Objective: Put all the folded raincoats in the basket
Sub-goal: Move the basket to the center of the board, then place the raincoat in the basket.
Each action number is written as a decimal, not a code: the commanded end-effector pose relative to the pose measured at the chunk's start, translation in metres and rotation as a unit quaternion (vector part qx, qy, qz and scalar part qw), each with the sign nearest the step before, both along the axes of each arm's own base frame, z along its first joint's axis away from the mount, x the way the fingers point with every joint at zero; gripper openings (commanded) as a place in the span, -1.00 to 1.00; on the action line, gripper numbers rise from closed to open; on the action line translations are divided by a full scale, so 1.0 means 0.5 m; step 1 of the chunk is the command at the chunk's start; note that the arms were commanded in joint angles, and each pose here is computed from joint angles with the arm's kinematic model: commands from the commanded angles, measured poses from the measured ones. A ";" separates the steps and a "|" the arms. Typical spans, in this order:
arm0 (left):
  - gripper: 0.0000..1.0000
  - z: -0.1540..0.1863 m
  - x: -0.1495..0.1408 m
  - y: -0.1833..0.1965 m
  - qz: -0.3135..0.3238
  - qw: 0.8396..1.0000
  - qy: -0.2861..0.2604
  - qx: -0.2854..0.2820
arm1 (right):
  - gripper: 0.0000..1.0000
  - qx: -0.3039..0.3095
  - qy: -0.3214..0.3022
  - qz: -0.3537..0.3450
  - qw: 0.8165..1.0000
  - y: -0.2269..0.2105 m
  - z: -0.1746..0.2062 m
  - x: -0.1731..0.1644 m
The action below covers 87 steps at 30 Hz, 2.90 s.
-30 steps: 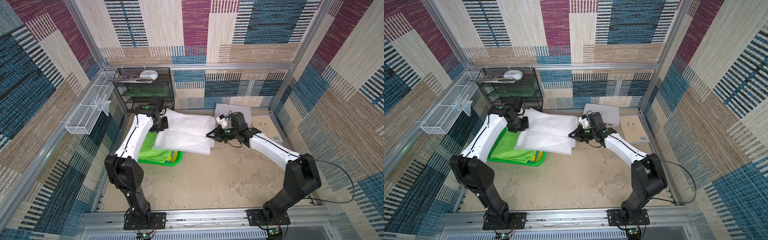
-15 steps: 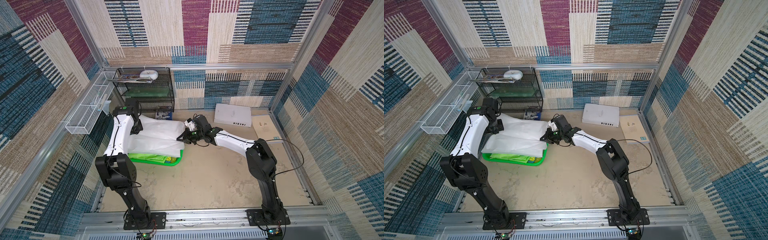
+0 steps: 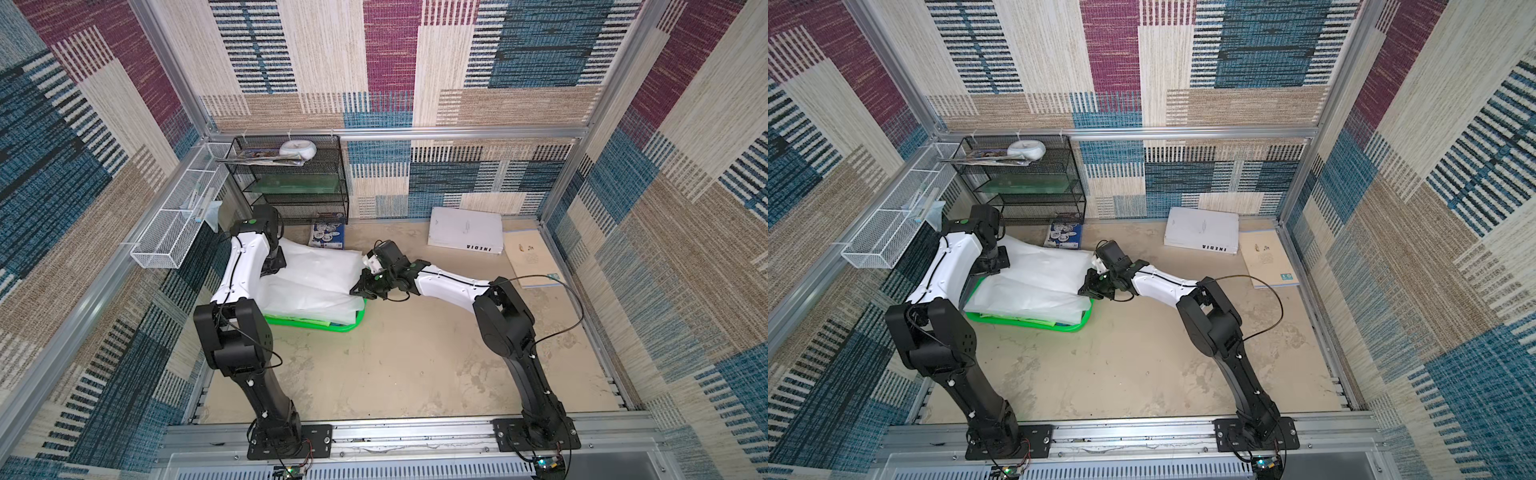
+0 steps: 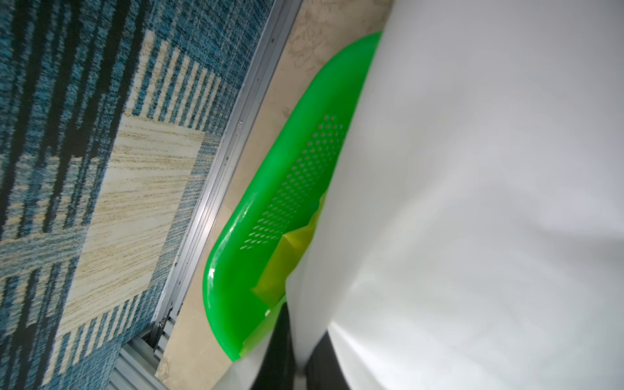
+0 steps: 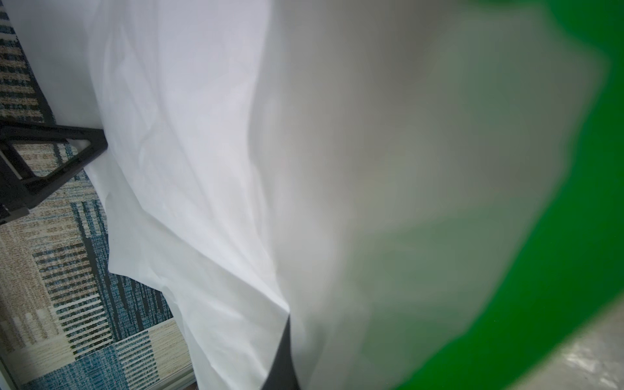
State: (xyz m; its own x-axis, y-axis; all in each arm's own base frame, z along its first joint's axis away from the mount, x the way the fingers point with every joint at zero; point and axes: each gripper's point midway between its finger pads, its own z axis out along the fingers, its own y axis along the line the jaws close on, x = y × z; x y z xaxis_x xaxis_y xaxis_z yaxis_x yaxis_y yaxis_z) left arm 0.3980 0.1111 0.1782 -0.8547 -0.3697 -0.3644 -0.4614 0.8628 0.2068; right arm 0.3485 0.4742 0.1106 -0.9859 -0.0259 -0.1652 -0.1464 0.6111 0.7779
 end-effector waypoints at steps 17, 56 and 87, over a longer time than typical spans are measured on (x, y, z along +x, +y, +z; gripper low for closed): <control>-1.00 -0.033 -0.167 -0.431 -0.159 0.933 -0.032 -0.321 | -1.00 -0.180 -0.001 0.021 0.983 -0.487 -0.030 -0.119; -0.49 -0.094 -0.157 -0.423 -0.172 0.954 0.023 -0.243 | -0.46 -0.036 -0.013 -0.022 0.999 -0.447 0.042 -0.120; -0.78 -0.033 0.057 -0.495 -0.201 0.925 -0.040 -0.320 | -0.37 0.001 -0.069 -0.063 0.996 -0.372 0.123 0.070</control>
